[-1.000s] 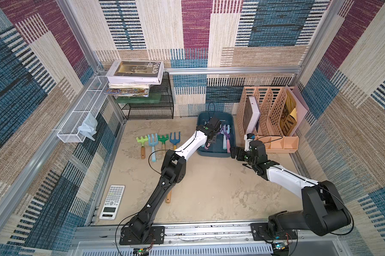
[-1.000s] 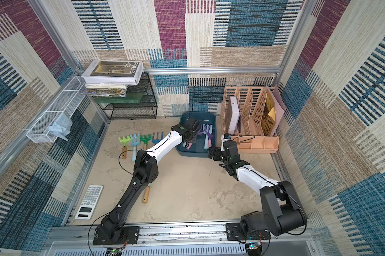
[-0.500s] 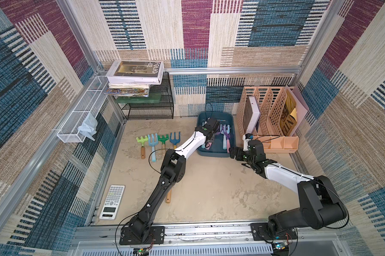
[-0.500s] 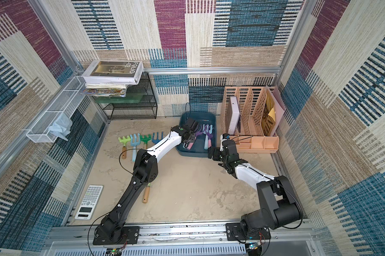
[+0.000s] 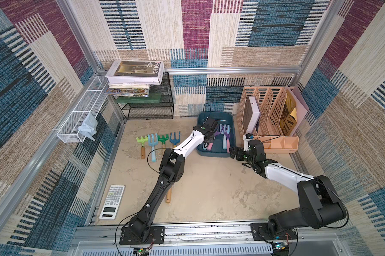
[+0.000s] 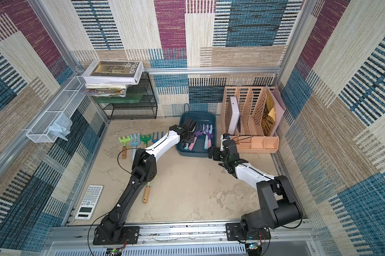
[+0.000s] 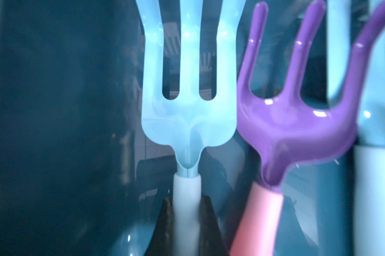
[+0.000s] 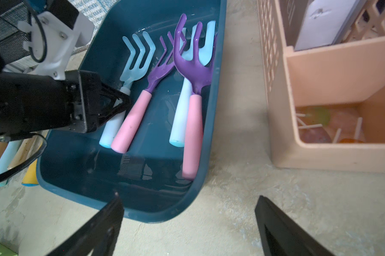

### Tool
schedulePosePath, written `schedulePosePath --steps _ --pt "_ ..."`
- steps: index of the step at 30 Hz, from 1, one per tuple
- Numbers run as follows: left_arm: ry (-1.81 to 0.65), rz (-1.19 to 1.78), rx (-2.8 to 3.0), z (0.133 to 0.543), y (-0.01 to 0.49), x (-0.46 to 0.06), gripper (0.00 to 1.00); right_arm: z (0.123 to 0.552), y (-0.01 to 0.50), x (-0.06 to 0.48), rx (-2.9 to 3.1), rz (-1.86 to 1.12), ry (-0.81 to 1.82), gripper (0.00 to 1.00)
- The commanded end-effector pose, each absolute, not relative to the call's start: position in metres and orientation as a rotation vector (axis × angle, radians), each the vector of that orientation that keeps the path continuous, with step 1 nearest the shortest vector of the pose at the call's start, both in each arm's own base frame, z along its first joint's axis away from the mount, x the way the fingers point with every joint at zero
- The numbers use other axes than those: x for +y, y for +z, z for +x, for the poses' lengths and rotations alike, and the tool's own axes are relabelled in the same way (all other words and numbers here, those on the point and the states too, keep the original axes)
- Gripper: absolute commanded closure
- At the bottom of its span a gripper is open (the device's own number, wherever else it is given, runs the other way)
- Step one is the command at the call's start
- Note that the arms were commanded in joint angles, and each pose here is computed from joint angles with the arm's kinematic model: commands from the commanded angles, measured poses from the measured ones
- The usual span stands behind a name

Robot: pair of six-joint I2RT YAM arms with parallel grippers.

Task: Take the hand rake out of the storage box
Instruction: Pick up the rake from the storage box.

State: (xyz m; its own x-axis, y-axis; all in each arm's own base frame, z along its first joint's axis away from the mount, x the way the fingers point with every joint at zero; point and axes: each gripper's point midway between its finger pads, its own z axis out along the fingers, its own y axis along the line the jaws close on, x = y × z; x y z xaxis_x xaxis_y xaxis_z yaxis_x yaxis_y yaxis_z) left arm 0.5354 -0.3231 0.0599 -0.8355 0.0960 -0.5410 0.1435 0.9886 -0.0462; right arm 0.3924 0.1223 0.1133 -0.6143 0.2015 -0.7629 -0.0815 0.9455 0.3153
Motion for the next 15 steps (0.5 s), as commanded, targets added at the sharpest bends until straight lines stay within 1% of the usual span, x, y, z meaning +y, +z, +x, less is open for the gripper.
schedulePosePath --steps 1,3,5,8,12,15 --pt "-0.17 0.206 2.522 0.525 0.108 -0.328 1.0 0.395 0.122 0.125 2.17 0.083 0.421 0.04" --pt "-0.209 0.25 2.509 0.514 0.137 -0.33 1.0 0.394 0.122 0.125 2.171 0.082 0.425 0.04" --pt "-0.193 0.271 2.503 0.499 0.163 -0.323 1.0 0.393 0.126 0.125 2.159 0.082 0.429 0.04" --pt "-0.156 0.256 2.492 0.466 0.191 -0.306 1.0 0.391 0.129 0.124 2.146 0.083 0.431 0.04" --pt "-0.161 0.226 2.448 0.403 0.202 -0.293 1.0 0.391 0.128 0.123 2.148 0.084 0.427 0.05" --pt "-0.236 0.172 2.443 0.346 0.191 -0.276 1.0 0.39 0.129 0.125 2.145 0.082 0.437 0.04"
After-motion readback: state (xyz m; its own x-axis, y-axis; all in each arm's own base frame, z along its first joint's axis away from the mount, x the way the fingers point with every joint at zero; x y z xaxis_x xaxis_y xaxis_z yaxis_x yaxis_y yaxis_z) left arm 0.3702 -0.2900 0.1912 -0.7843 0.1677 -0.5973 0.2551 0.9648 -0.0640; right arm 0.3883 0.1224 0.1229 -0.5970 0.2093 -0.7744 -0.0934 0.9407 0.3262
